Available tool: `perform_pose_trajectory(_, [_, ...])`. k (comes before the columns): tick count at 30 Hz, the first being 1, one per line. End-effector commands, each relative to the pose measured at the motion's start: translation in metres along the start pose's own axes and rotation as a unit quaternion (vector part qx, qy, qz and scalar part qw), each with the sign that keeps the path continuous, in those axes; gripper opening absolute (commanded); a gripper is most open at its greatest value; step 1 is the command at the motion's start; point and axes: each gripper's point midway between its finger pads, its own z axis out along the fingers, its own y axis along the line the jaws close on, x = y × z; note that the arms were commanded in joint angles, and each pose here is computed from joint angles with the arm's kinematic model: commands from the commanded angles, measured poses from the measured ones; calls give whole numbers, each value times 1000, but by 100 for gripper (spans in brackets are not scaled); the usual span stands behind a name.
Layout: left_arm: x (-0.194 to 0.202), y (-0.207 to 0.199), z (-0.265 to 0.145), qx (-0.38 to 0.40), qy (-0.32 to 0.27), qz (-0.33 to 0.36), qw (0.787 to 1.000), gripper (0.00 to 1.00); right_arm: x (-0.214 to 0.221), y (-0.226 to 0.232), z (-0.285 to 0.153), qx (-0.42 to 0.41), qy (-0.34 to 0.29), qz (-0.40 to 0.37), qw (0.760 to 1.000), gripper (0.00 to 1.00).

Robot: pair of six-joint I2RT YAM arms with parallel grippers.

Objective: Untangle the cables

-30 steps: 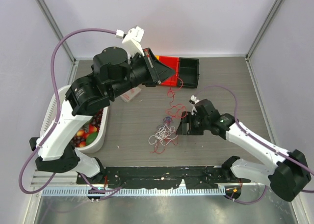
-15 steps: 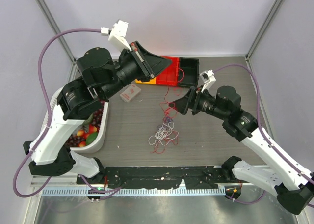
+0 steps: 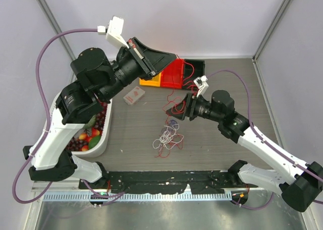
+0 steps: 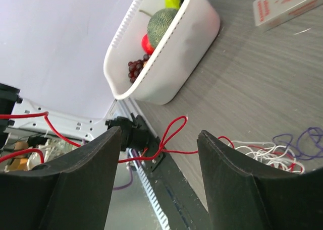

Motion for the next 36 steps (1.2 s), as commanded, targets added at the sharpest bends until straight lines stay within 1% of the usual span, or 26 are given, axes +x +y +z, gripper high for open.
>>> perform_pose_trajectory(1, [-28, -32, -14, 51, -38, -20, 998, 0, -4, 34, 1, -81, -4, 7, 997, 68])
perform_pose_trajectory(4, [-28, -34, -13, 56, -37, -23, 997, 0, 17, 27, 9, -85, 32, 49, 995, 68])
perform_pose_trajectory(5, [-28, -35, -13, 59, -37, -24, 997, 0, 26, 18, 13, -77, 41, 59, 994, 67])
perform_pose_trajectory(7, [-28, -37, -12, 63, -38, -28, 997, 0, 38, 9, 17, -71, 47, 82, 993, 67])
perform_pose_trajectory(9, [-28, -38, -11, 65, -39, -30, 997, 0, 47, 3, 22, -73, 55, 99, 991, 64])
perform_pose_trajectory(10, [-28, -38, -10, 67, -37, -31, 997, 0, 51, -2, 25, -65, 56, 108, 990, 56])
perform_pose_trajectory(11, [-28, -40, -11, 69, -38, -32, 996, 0, 56, -10, 28, -54, 62, 116, 990, 51])
perform_pose_trajectory(12, [-27, -39, -10, 67, -36, -31, 997, 0, 60, -15, 30, -47, 65, 120, 989, 37])
perform_pose_trajectory(13, [-29, -40, -11, 68, -38, -29, 997, 0, 65, -26, 33, -29, 69, 127, 989, 29])
perform_pose_trajectory(14, [-31, -41, -12, 68, -41, -27, 997, 0, 67, -32, 34, -15, 68, 129, 989, 18])
perform_pose_trajectory(15, [-35, -43, -15, 68, -45, -24, 996, 0, 74, -49, 35, 22, 69, 132, 989, 10])
perform_pose_trajectory(16, [-39, -43, -17, 66, -50, -20, 996, 0, 78, -60, 34, 45, 71, 133, 988, 1])
perform_pose_trajectory(17, [-43, -43, -20, 62, -56, -15, 996, 0, 87, -83, 32, 98, 72, 131, 984, 1])
perform_pose_trajectory(18, [-47, -42, -22, 56, -62, -8, 996, 0, 94, -100, 29, 132, 80, 129, 980, 1])
perform_pose_trajectory(19, [-53, -43, -27, 52, -70, -3, 996, 0, 108, -129, 17, 204, 93, 124, 967, 1])
perform_pose_trajectory(20, [-57, -43, -31, 49, -75, 2, 996, 0, 121, -150, 5, 256, 114, 129, 951, 1])
perform_pose_trajectory(21, [-61, -45, -35, 49, -81, 7, 995, 0, 120, -169, -4, 299, 108, 114, 941, 1])
perform_pose_trajectory(22, [-66, -46, -39, 50, -87, 10, 995, 0, 129, -180, -12, 324, 124, 115, 931, 1])
perform_pose_trajectory(26, [-77, -45, -52, 44, -106, 19, 993, 0, 134, -205, -35, 391, 124, 100, 906, 1])
perform_pose_trajectory(27, [-79, -44, -54, 42, -109, 20, 993, 0, 131, -213, -40, 412, 113, 97, 899, 1])
perform_pose_trajectory(30, [-84, -44, -60, 39, -117, 28, 992, 0, 130, -217, -49, 433, 118, 94, 889, 1])
perform_pose_trajectory(32, [-89, -44, -65, 36, -124, 32, 991, 0, 126, -225, -59, 460, 107, 82, 878, 1])
perform_pose_trajectory(35, [-99, -45, -76, 35, -141, 40, 989, 0, 131, -238, -73, 489, 99, 97, 861, 1])
perform_pose_trajectory(36, [-102, -44, -77, 31, -147, 45, 988, 0, 136, -244, -80, 503, 101, 107, 852, 1])
